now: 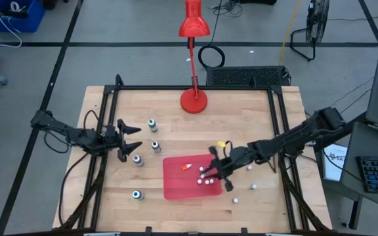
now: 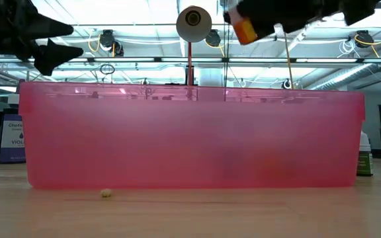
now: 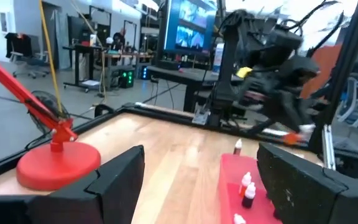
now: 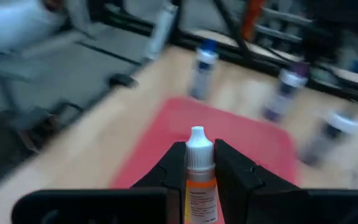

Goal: Pick & Place food coloring
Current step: Put the small yellow food coloring bottle into the pink container

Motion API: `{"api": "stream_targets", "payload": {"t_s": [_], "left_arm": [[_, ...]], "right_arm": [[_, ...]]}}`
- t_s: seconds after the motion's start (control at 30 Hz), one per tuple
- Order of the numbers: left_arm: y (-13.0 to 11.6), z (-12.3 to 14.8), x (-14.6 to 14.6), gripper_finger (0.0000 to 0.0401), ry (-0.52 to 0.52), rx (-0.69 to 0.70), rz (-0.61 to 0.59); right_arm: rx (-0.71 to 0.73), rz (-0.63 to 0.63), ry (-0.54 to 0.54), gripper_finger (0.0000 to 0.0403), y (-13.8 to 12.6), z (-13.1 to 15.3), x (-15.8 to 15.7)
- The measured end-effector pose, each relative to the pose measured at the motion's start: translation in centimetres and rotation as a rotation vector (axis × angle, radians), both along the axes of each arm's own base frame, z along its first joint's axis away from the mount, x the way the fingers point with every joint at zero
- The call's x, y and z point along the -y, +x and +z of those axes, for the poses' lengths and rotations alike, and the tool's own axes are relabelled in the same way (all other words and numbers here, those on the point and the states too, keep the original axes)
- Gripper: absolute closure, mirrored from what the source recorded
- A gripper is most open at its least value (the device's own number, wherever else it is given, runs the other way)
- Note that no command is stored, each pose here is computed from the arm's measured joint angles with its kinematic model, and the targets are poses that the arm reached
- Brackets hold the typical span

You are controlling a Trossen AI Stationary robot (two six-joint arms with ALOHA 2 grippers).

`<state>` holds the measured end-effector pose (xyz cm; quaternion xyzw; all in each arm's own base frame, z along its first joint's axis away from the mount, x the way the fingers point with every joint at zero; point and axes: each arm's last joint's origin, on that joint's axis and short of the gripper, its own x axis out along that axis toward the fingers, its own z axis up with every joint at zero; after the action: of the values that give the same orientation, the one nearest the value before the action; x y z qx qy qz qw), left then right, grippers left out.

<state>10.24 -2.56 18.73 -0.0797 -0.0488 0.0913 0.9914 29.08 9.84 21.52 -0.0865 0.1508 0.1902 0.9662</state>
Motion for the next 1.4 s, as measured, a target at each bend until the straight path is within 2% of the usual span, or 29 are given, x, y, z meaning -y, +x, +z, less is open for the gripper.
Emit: {"api": "stream_targets", "payload": {"t_s": [0.1, 0.3, 0.5, 0.67, 0.8, 0.93, 1.2, 1.3, 1.4], "left_arm": [[0.2, -0.2, 0.0, 0.0096, -0.017, -0.017, 0.005], [0.8, -0.9, 0.3, 0.0096, -0.072, -0.070, -0.028], [2.0, -1.8, 0.9, 0.0096, -0.095, -0.144, -0.035], [3.6, -1.7, 1.5, 0.0096, -0.052, -0.091, -0.036], [5.0, -1.7, 2.1, 0.0096, -0.017, -0.048, -0.034], [7.8, -0.8, 3.0, 0.0096, 0.077, -0.034, -0.051], [16.6, -0.7, 6.6, 0.0096, 0.442, -0.179, -0.118], [19.3, -0.4, 7.7, 0.0096, 0.495, -0.183, -0.122], [20.8, 0.0, 8.3, 0.0096, 0.515, -0.204, -0.112]], "right_arm": [[0.018, 0.062, 0.036, 0.0358, 1.2, -1.6, -0.6], [0.069, 0.075, 0.045, 0.0358, 3.2, -3.7, -0.9], [0.194, 0.056, -0.012, 0.0358, 5.4, -2.7, 0.0], [0.335, -0.001, 0.007, 0.0358, 6.2, -0.9, 1.8], [0.408, 0.041, 0.020, 0.0358, 6.4, -0.2, 2.8], [0.447, 0.030, 0.023, 0.0358, 6.5, 0.2, 3.4], [0.442, 0.028, 0.008, 0.0358, 6.5, 0.0, 3.6], [0.436, 0.027, 0.003, 0.0358, 6.3, -0.3, 3.6], [0.426, 0.022, 0.000, 0.0358, 6.1, -0.6, 3.6]]}}
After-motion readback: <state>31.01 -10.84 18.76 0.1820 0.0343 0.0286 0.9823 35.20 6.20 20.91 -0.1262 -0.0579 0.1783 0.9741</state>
